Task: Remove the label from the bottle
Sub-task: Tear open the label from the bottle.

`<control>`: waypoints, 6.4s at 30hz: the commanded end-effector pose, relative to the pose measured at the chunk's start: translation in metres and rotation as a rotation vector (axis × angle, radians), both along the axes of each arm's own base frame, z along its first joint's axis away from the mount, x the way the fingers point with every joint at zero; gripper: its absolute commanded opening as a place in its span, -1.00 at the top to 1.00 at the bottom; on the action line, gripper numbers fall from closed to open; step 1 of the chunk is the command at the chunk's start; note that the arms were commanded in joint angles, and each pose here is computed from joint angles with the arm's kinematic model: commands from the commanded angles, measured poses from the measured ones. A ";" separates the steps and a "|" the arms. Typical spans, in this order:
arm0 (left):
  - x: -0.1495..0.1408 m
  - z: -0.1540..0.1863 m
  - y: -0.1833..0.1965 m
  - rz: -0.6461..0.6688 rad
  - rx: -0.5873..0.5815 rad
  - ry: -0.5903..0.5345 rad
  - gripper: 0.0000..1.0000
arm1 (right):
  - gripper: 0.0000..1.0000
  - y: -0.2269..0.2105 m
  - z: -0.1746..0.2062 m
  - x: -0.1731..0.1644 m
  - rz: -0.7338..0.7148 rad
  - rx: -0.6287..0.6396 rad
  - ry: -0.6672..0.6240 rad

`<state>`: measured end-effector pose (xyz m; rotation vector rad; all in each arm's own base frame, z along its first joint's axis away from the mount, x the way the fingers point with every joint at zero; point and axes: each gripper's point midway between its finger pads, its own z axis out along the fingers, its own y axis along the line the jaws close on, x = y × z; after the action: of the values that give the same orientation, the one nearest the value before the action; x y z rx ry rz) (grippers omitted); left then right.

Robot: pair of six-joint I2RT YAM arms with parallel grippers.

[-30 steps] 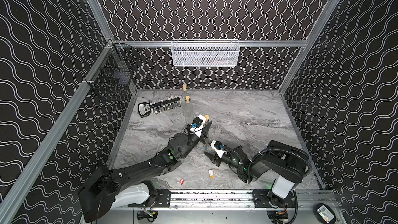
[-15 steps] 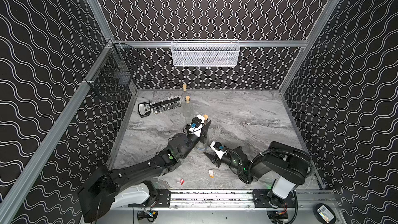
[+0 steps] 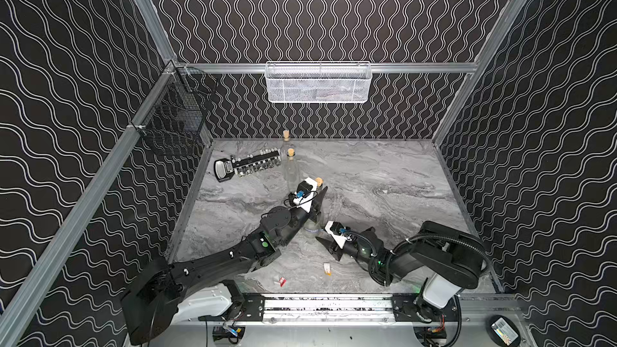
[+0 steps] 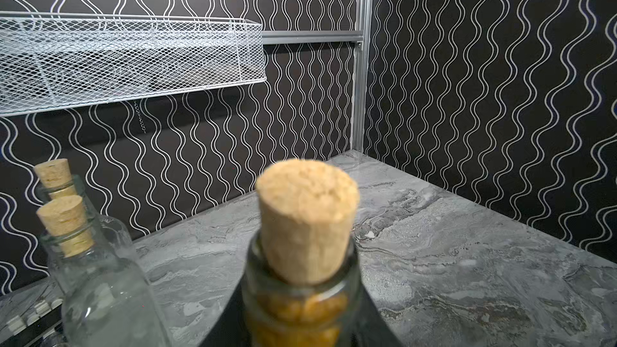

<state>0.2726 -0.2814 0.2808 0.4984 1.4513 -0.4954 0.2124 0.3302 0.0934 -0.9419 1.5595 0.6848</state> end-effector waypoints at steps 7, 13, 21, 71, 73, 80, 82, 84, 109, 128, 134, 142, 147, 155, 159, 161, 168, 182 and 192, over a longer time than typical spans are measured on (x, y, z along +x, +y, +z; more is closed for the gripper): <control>-0.008 -0.055 -0.006 -0.051 0.125 0.167 1.00 | 0.19 0.002 0.007 0.004 -0.023 0.011 -0.026; -0.008 -0.054 -0.007 -0.052 0.123 0.166 1.00 | 0.19 0.002 0.006 0.013 -0.062 0.003 -0.029; -0.009 -0.054 -0.008 -0.058 0.122 0.165 1.00 | 0.30 -0.001 0.006 0.015 -0.083 0.007 -0.030; -0.003 -0.048 0.000 -0.003 0.095 0.152 1.00 | 1.00 -0.001 0.003 0.015 -0.089 -0.013 -0.005; -0.002 -0.047 0.003 0.013 0.094 0.148 1.00 | 1.00 -0.001 0.002 0.015 -0.088 -0.013 0.000; 0.000 -0.045 0.010 0.045 0.086 0.139 1.00 | 1.00 -0.002 0.000 0.012 -0.087 -0.012 0.007; 0.001 -0.043 0.012 0.057 0.082 0.136 1.00 | 1.00 -0.002 0.000 0.012 -0.086 -0.014 0.008; 0.001 -0.042 0.014 0.066 0.080 0.130 1.00 | 1.00 -0.002 0.000 0.012 -0.089 -0.014 0.008; 0.007 -0.031 0.033 0.166 0.076 0.078 1.00 | 1.00 0.001 0.001 0.002 -0.055 -0.007 0.013; 0.010 -0.027 0.040 0.209 0.092 0.049 1.00 | 1.00 0.004 0.002 -0.004 -0.035 -0.001 0.018; 0.010 -0.026 0.041 0.213 0.091 0.039 1.00 | 1.00 0.004 0.001 -0.007 -0.030 -0.004 0.022; 0.010 -0.025 0.040 0.213 0.097 0.032 1.00 | 1.00 0.004 0.001 -0.009 -0.026 -0.004 0.027; 0.010 -0.026 0.041 0.217 0.101 0.030 1.00 | 1.00 0.006 0.001 -0.012 -0.012 -0.006 0.031; 0.010 -0.025 0.042 0.222 0.100 0.025 1.00 | 1.00 0.009 0.001 -0.018 0.014 -0.003 0.038; 0.010 -0.024 0.043 0.224 0.099 0.024 1.00 | 1.00 0.010 0.001 -0.020 0.024 -0.003 0.040; 0.010 -0.024 0.044 0.226 0.100 0.022 1.00 | 1.00 0.010 0.001 -0.022 0.029 -0.003 0.042; 0.010 -0.023 0.044 0.229 0.096 0.019 1.00 | 1.00 0.011 0.001 -0.024 0.036 -0.003 0.043; 0.010 -0.022 0.045 0.233 0.095 0.014 1.00 | 1.00 0.012 0.004 -0.029 0.054 0.001 0.045; 0.010 -0.022 0.047 0.241 0.096 0.011 1.00 | 1.00 0.014 0.003 -0.033 0.073 0.001 0.055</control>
<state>0.2771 -0.2436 0.2884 0.3122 1.4468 -0.4078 0.1877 0.3389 0.0909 -0.9683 1.6059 0.7171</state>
